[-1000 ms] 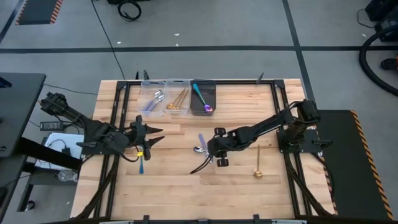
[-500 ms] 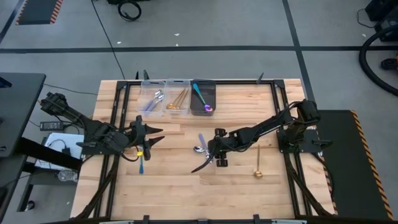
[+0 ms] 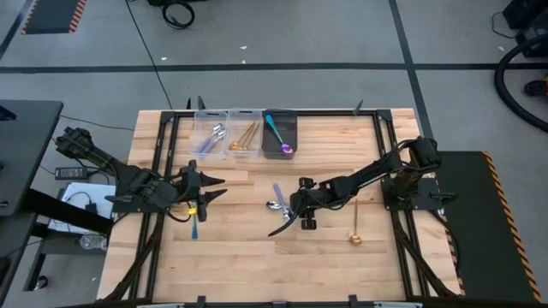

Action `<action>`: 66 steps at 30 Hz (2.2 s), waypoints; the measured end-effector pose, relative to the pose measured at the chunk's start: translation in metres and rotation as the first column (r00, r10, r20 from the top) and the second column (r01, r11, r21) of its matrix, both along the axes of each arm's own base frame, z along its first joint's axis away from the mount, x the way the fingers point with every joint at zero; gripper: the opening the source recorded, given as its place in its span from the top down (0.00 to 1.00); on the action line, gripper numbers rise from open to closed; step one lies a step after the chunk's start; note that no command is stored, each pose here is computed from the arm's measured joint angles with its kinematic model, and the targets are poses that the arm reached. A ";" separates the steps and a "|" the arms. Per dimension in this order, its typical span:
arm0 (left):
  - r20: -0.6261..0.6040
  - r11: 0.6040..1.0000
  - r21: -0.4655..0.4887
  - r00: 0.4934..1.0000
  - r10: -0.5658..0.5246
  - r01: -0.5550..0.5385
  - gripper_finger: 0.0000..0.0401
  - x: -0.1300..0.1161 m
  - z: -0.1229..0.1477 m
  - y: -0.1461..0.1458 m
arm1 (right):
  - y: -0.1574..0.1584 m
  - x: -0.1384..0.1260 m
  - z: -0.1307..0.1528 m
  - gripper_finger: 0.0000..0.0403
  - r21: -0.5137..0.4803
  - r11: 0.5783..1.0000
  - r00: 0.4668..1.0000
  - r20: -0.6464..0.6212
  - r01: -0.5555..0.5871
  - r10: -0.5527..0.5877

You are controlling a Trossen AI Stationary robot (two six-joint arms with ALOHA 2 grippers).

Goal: Sort silverware by color (type)
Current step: Put the violet spoon into the left transparent bin

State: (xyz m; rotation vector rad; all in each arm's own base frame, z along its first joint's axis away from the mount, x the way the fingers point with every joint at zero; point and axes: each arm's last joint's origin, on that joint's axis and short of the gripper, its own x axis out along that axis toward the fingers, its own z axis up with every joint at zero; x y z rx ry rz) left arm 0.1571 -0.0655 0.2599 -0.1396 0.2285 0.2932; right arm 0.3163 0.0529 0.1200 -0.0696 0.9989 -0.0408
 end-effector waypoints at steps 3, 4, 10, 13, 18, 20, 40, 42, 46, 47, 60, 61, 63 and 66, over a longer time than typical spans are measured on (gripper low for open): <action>0.001 1.000 -0.003 1.000 0.001 -0.001 0.64 0.000 0.000 0.000 | 0.000 -0.002 -0.002 0.65 0.021 1.000 1.000 0.003 0.010 -0.010; 0.002 1.000 -0.006 1.000 0.002 -0.002 0.64 0.000 0.000 0.000 | 0.000 -0.002 -0.002 0.66 0.030 0.999 1.000 0.002 0.014 -0.014; 0.002 1.000 -0.007 1.000 0.002 -0.002 0.64 0.000 0.000 0.000 | 0.001 -0.002 -0.002 0.79 0.089 0.995 0.999 -0.008 0.044 -0.043; 0.003 1.000 -0.008 1.000 0.000 0.000 0.64 0.000 0.000 0.000 | 0.001 -0.003 -0.002 0.85 0.104 0.992 0.998 -0.012 0.066 -0.065; 0.003 1.000 -0.009 1.000 -0.001 0.001 0.64 0.000 0.000 0.000 | 0.001 -0.003 -0.001 0.86 0.107 0.992 0.998 -0.012 0.070 -0.069; 0.003 1.000 -0.009 1.000 -0.001 0.001 0.64 0.000 0.000 0.000 | 0.000 -0.005 0.001 0.86 0.103 0.992 0.998 -0.015 0.066 -0.065; -0.241 0.960 0.275 0.970 0.025 0.043 0.64 0.060 -0.055 -0.009 | -0.027 -0.005 0.034 0.85 0.184 0.971 0.981 0.089 0.152 -0.171; -0.260 0.947 0.317 0.965 0.026 0.059 0.64 0.067 -0.061 -0.009 | -0.029 -0.005 0.034 0.86 0.186 0.971 0.982 0.088 0.147 -0.165; -0.262 0.923 0.378 0.965 0.027 0.077 0.63 0.080 -0.071 -0.011 | -0.034 -0.003 0.035 0.86 0.190 0.969 0.979 0.102 0.156 -0.178; -0.261 0.916 0.393 0.965 0.026 0.082 0.63 0.084 -0.074 -0.012 | -0.036 -0.003 0.035 0.86 0.190 0.968 0.978 0.103 0.162 -0.183; -0.265 0.857 0.515 0.950 0.166 -0.006 0.63 0.138 -0.081 -0.017 | -0.065 0.003 0.040 0.86 0.226 0.948 0.947 0.180 0.222 -0.265; -0.244 0.869 0.495 0.955 0.166 -0.025 0.63 0.141 -0.077 -0.018 | -0.067 0.003 0.041 0.86 0.216 0.949 0.945 0.183 0.230 -0.271; -0.210 0.892 0.448 0.964 0.166 -0.056 0.63 0.144 -0.072 -0.019 | -0.070 0.003 0.043 0.86 0.190 0.951 0.940 0.196 0.244 -0.280; -0.188 0.927 0.374 0.976 0.107 -0.030 0.63 0.142 -0.069 -0.024 | -0.072 0.003 0.051 0.85 0.151 0.957 0.928 0.247 0.249 -0.280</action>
